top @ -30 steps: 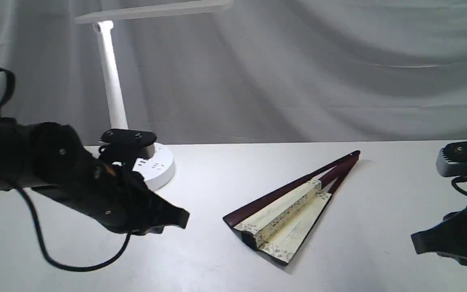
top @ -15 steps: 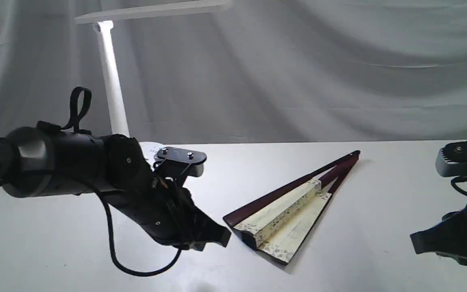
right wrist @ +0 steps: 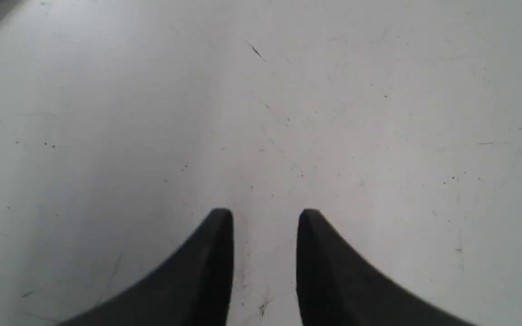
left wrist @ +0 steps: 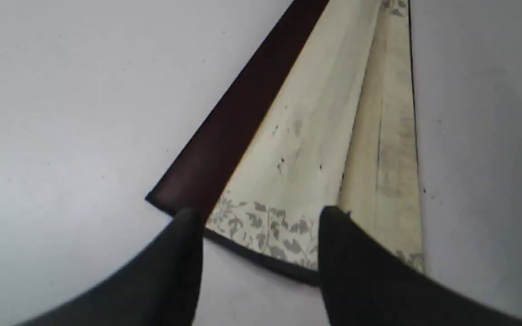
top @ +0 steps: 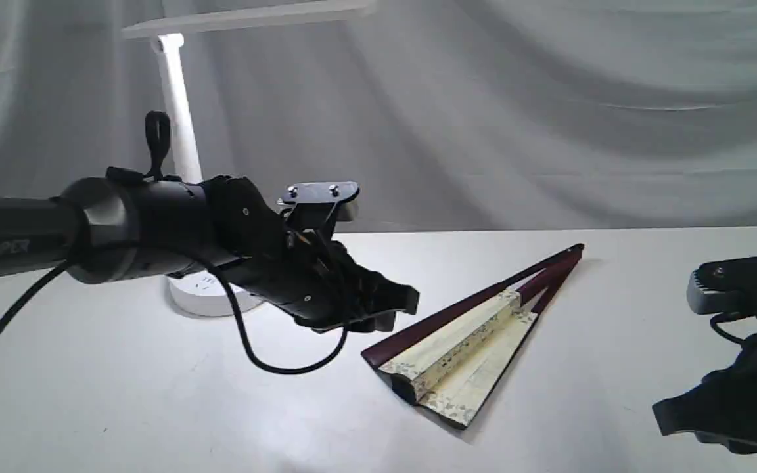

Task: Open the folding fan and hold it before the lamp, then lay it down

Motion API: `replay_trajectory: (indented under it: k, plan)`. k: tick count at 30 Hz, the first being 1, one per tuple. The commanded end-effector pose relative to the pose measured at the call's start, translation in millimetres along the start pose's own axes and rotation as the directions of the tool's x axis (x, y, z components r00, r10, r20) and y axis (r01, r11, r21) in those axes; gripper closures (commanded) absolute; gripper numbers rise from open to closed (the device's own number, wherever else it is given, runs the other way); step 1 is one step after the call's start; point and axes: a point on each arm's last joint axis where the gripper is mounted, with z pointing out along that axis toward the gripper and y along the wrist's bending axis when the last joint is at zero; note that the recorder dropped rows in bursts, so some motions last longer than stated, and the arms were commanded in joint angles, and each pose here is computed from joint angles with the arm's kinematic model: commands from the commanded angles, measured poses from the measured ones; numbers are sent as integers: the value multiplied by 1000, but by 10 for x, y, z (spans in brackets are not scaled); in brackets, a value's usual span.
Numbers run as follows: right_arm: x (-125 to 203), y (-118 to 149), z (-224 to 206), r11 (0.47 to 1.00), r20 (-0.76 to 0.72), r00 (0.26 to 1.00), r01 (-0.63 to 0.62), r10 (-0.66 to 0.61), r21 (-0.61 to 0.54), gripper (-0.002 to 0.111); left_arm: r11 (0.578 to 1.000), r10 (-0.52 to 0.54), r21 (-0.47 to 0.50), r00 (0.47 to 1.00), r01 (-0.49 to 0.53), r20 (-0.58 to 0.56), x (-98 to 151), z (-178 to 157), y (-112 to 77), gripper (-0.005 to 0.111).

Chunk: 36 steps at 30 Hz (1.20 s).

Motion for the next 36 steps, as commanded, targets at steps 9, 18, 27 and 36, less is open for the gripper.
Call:
replay_trajectory:
  k: [9,18,27,36]
  plan:
    - [-22,6,21,1000,5,1000,11,-11,-1,82,990,136,36,991,-136,4,-27,378,-214,66]
    - [-27,12,19,1000,11,1000,-7,7,-8,82,993,119,25,993,-119,8,76,592,-184,66]
    - [-20,13,19,1000,3,1000,-4,5,-9,82,990,141,6,990,-141,21,217,837,-215,66]
    - [-27,12,19,1000,10,1000,-5,5,-8,82,984,176,21,984,-176,-16,269,862,-223,67]
